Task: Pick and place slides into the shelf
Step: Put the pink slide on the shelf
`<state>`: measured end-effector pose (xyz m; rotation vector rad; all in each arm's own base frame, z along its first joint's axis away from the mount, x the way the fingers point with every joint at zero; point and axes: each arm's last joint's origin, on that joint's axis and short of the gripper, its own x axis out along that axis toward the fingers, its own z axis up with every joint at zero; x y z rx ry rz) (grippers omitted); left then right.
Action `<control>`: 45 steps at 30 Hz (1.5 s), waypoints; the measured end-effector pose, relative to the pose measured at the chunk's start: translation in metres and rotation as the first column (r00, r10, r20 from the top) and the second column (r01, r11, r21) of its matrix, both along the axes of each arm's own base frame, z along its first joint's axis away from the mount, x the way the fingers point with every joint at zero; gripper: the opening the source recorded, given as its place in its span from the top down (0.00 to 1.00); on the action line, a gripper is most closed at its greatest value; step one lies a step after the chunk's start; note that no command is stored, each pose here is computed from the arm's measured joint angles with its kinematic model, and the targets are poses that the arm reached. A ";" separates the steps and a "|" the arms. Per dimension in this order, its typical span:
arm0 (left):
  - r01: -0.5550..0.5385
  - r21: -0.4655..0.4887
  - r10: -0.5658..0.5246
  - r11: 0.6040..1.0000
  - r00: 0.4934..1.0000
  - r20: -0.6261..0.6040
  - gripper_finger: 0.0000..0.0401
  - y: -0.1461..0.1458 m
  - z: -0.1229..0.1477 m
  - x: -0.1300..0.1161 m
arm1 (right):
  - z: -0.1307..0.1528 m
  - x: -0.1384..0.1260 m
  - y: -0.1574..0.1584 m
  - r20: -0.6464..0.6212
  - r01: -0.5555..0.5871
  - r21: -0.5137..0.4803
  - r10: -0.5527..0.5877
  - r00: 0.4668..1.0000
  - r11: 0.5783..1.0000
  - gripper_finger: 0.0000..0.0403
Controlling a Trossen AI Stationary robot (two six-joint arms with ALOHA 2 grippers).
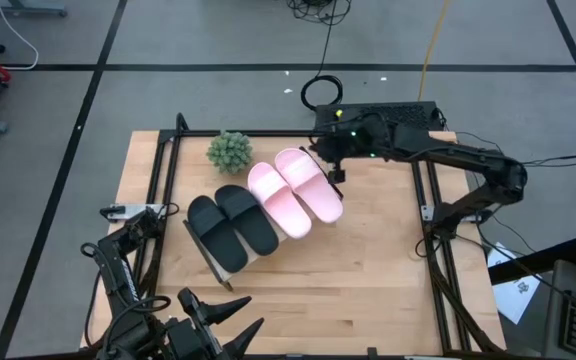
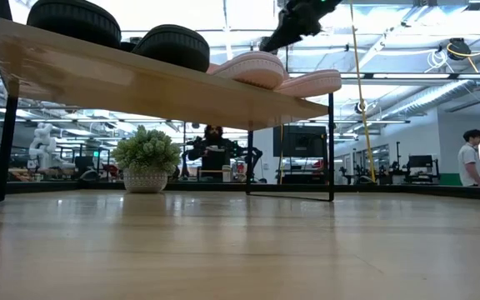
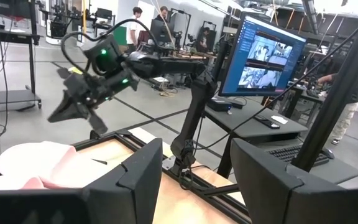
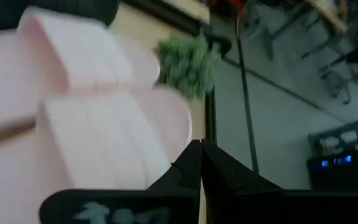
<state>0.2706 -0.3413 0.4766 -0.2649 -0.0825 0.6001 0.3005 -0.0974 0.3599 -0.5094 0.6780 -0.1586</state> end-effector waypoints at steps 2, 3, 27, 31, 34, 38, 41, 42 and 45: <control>0.000 0.002 0.000 1.000 1.000 -0.001 0.52 0.000 0.000 0.000 | -0.001 -0.008 -0.001 -0.048 0.017 0.026 -0.016 0.999 1.000 1.00; 0.000 0.003 0.000 1.000 1.000 -0.002 0.52 0.000 0.000 0.000 | -0.004 -0.011 -0.001 -0.079 0.027 0.042 -0.024 0.997 0.999 1.00; 0.000 -0.006 0.000 1.000 1.000 0.004 0.52 0.000 0.000 0.000 | -0.038 0.010 -0.008 -0.205 0.046 0.148 -0.015 0.979 0.988 1.00; 0.000 -0.006 0.000 1.000 1.000 0.004 0.52 0.000 0.000 0.000 | -0.041 0.014 -0.005 -0.205 0.036 0.151 -0.004 0.979 0.988 1.00; 0.000 -0.006 0.000 1.000 1.000 0.004 0.52 0.000 0.000 0.000 | -0.045 0.018 -0.002 -0.210 0.022 0.160 0.012 0.978 0.987 1.00; 0.000 -0.006 0.000 1.000 1.000 0.004 0.52 0.000 0.000 0.000 | -0.051 0.025 0.003 -0.225 0.005 0.162 0.032 0.974 0.987 1.00; 0.001 -0.006 -0.001 1.000 1.000 0.005 0.52 0.000 0.000 0.000 | -0.052 0.027 0.006 -0.222 -0.012 0.166 0.049 0.974 0.986 1.00; 0.001 -0.006 -0.001 1.000 1.000 0.005 0.52 0.000 0.000 0.000 | -0.053 0.029 0.006 -0.217 -0.016 0.163 0.052 0.975 0.986 1.00; 0.001 -0.007 -0.001 1.000 1.000 0.005 0.52 0.000 0.000 0.000 | -0.055 0.031 0.005 -0.220 -0.010 0.148 0.042 0.975 0.989 1.00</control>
